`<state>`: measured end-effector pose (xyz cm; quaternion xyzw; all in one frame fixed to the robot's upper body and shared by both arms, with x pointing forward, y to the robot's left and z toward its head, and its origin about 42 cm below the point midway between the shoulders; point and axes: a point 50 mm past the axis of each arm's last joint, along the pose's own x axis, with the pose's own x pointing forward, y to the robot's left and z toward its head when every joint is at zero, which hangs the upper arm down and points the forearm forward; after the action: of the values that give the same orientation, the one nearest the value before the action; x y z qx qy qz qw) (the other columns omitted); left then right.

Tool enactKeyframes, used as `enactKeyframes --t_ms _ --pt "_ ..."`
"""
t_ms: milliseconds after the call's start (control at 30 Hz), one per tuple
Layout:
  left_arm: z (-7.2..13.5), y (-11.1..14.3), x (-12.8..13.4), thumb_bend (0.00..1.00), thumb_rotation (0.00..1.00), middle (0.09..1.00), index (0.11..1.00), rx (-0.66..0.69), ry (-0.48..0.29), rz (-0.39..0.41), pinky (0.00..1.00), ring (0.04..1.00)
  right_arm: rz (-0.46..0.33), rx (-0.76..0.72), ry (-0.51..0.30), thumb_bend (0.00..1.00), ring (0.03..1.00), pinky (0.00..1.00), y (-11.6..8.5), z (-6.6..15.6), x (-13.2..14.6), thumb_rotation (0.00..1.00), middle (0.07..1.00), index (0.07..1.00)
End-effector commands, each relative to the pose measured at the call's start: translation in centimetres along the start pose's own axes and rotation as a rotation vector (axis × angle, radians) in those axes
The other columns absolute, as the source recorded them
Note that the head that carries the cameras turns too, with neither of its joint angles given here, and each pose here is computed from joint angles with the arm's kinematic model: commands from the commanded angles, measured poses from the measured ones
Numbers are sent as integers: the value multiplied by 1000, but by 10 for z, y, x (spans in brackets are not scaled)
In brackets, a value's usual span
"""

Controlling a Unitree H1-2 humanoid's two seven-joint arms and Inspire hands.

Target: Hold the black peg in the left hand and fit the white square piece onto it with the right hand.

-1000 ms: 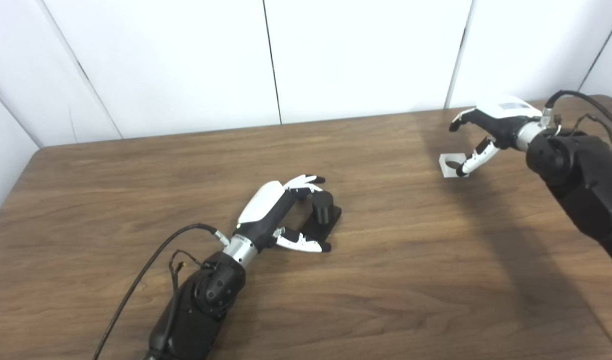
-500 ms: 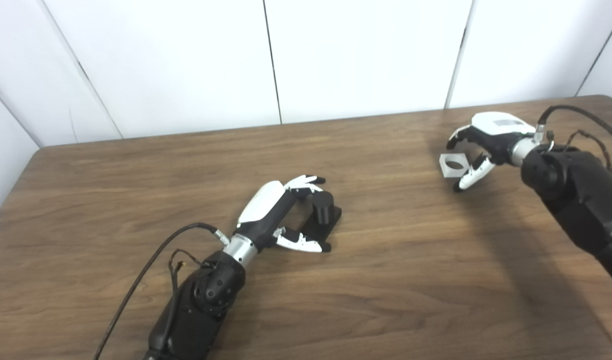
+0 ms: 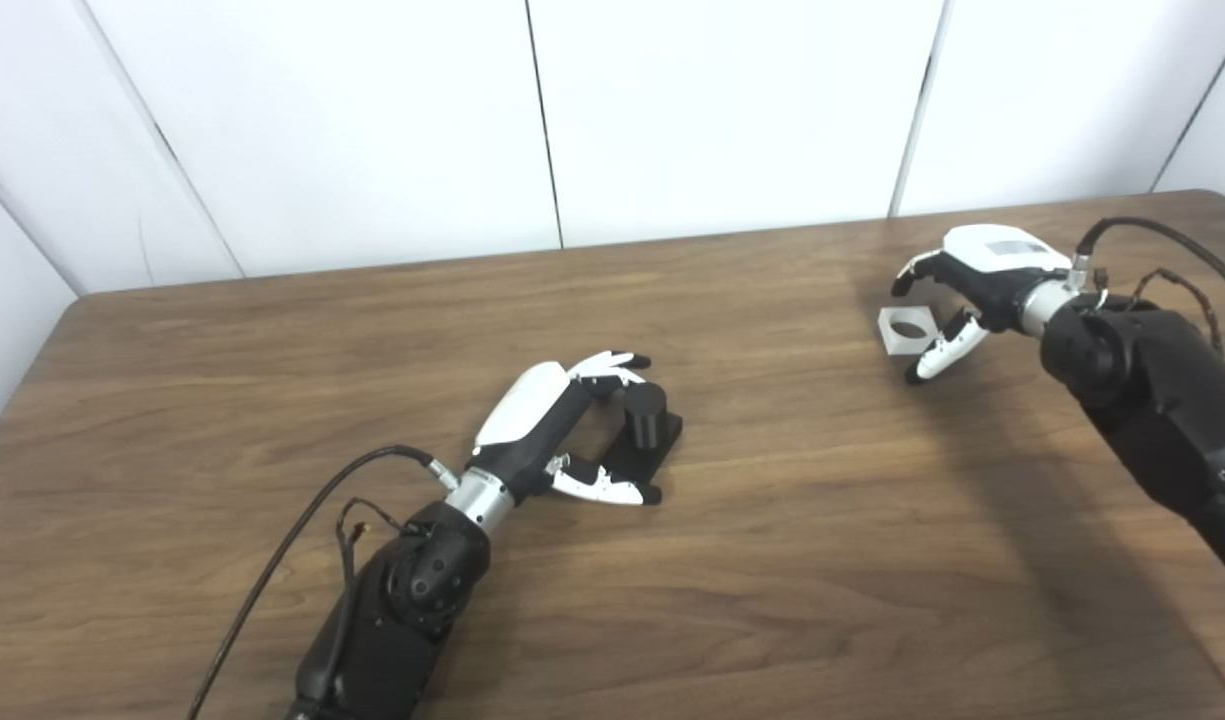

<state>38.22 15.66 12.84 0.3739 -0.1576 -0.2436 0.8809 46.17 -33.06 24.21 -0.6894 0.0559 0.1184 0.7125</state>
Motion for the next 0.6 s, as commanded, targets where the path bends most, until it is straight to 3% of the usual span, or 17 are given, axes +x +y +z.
enactKeyframes --t_ms 0,333,567 --pt "-5 10 -3 819 158 886 626 32 13 4 804 930 -47 -14 -24 795 836 732 -13 4 2 264 855 754" --pt "-4 11 -6 819 154 882 625 30 12 7 801 926 -35 -33 -9 749 833 740 -10 5 8 294 843 714" --pt "-3 11 -7 818 155 883 625 30 10 9 803 926 -36 -17 1 758 839 759 -6 5 17 248 829 651"
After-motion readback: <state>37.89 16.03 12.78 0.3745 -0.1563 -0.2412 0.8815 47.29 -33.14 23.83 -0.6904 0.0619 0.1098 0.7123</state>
